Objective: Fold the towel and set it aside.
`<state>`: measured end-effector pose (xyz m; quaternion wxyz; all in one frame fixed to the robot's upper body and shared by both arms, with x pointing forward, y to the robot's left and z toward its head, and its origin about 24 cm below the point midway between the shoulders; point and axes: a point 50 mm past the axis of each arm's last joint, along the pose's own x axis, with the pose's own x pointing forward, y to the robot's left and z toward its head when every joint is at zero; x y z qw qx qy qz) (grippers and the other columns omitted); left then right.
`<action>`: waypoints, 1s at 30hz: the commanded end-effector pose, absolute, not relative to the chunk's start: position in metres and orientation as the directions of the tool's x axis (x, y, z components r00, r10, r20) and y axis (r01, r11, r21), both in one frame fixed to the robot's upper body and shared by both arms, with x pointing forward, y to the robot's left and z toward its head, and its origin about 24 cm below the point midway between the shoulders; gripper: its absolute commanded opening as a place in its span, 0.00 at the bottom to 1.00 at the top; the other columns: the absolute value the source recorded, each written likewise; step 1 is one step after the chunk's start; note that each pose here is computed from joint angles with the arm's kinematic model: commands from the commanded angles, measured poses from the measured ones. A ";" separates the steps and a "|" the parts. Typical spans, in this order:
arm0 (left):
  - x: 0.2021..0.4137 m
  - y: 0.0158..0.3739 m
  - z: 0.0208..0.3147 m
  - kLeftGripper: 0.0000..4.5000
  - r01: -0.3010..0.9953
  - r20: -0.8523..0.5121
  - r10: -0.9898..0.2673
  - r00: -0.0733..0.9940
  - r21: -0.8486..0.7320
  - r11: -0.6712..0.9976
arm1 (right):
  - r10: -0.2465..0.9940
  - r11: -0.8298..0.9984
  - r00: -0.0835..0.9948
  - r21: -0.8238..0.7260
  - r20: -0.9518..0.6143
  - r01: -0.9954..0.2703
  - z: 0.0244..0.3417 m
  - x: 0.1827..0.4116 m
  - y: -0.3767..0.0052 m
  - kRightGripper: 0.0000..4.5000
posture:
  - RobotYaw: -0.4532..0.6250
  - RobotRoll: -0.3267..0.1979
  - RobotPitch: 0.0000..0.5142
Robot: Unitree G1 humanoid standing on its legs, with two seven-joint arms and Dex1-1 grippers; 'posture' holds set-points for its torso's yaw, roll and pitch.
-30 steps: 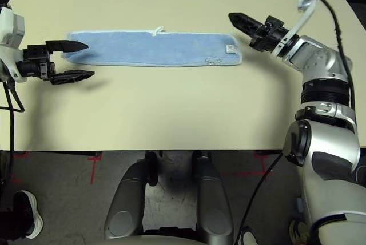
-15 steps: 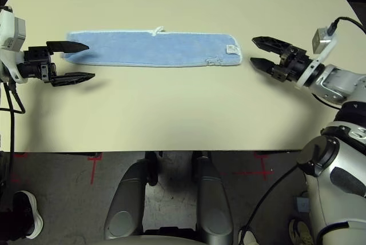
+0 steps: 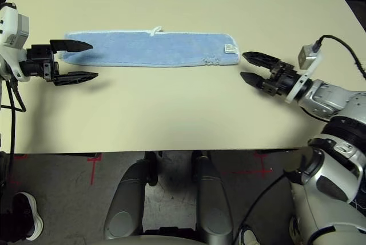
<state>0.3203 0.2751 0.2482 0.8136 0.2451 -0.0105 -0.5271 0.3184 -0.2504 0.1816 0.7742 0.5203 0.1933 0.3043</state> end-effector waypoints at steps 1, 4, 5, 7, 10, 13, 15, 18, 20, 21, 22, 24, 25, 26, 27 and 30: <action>0.320 0.278 0.246 1.00 0.854 -0.254 -0.859 0.444 0.411 0.320 | 0.617 0.317 0.787 0.919 -0.010 -0.236 0.175 0.324 -0.247 0.99 | 0.38 0.62 0.66; 0.320 0.279 0.245 1.00 0.854 -0.255 -0.858 0.445 0.410 0.321 | 0.586 0.326 0.810 0.914 0.006 -0.242 0.174 0.331 -0.242 0.99 | 0.38 0.62 0.66; 0.320 0.279 0.244 1.00 0.854 -0.255 -0.858 0.445 0.409 0.322 | 0.581 0.324 0.814 0.915 0.010 -0.243 0.174 0.332 -0.242 0.99 | 0.39 0.62 0.67; 0.319 0.281 0.243 1.00 0.854 -0.257 -0.856 0.448 0.408 0.324 | 0.568 0.337 0.823 0.911 0.006 -0.239 0.174 0.333 -0.243 0.99 | 0.39 0.62 0.67; 0.318 0.283 0.242 1.00 0.853 -0.257 -0.855 0.451 0.407 0.328 | 0.546 0.361 0.838 0.905 -0.010 -0.224 0.171 0.334 -0.246 0.99 | 0.40 0.62 0.67; 0.318 0.283 0.243 1.00 0.852 -0.259 -0.854 0.452 0.408 0.328 | 0.517 0.383 0.856 0.900 -0.022 -0.208 0.167 0.334 -0.249 0.96 | 0.40 0.62 0.67; 0.319 0.283 0.242 1.00 0.853 -0.260 -0.854 0.451 0.406 0.327 | 0.505 0.387 0.863 0.900 -0.025 -0.201 0.166 0.334 -0.251 0.86 | 0.40 0.62 0.67; 0.319 0.284 0.242 1.00 0.854 -0.263 -0.853 0.451 0.404 0.327 | 0.485 0.397 0.874 0.899 -0.032 -0.187 0.163 0.334 -0.256 0.60 | 0.39 0.62 0.66; 0.319 0.284 0.242 1.00 0.856 -0.266 -0.853 0.449 0.400 0.326 | 0.474 0.401 0.880 0.898 -0.036 -0.180 0.162 0.332 -0.260 0.44 | 0.39 0.62 0.66; 0.320 0.284 0.241 1.00 0.857 -0.267 -0.853 0.448 0.399 0.326 | 0.469 0.405 0.882 0.897 -0.039 -0.176 0.162 0.331 -0.263 0.34 | 0.38 0.62 0.66; 0.320 0.284 0.241 1.00 0.858 -0.268 -0.853 0.448 0.397 0.326 | 0.466 0.408 0.884 0.897 -0.041 -0.173 0.161 0.331 -0.264 0.26 | 0.38 0.62 0.66; 0.321 0.285 0.239 1.00 0.859 -0.269 -0.852 0.449 0.394 0.328 | 0.452 0.414 0.891 0.895 -0.045 -0.164 0.160 0.329 -0.268 0.10 | 0.38 0.62 0.66; 0.321 0.285 0.239 1.00 0.859 -0.270 -0.852 0.449 0.392 0.329 | 0.443 0.415 0.896 0.895 -0.044 -0.161 0.160 0.329 -0.270 0.03 | 0.38 0.62 0.66; 0.321 0.286 0.238 1.00 0.859 -0.270 -0.852 0.449 0.391 0.330 | 0.436 0.417 0.899 0.895 -0.043 -0.159 0.161 0.329 -0.272 0.01 | 0.38 0.62 0.66; 0.322 0.286 0.238 1.00 0.859 -0.269 -0.852 0.450 0.391 0.330 | 0.432 0.417 0.901 0.895 -0.043 -0.158 0.161 0.329 -0.273 0.01 | 0.38 0.62 0.66; 0.323 0.286 0.237 1.00 0.859 -0.266 -0.852 0.451 0.389 0.333 | 0.413 0.432 0.910 0.889 -0.045 -0.152 0.161 0.327 -0.279 0.01 | 0.37 0.62 0.66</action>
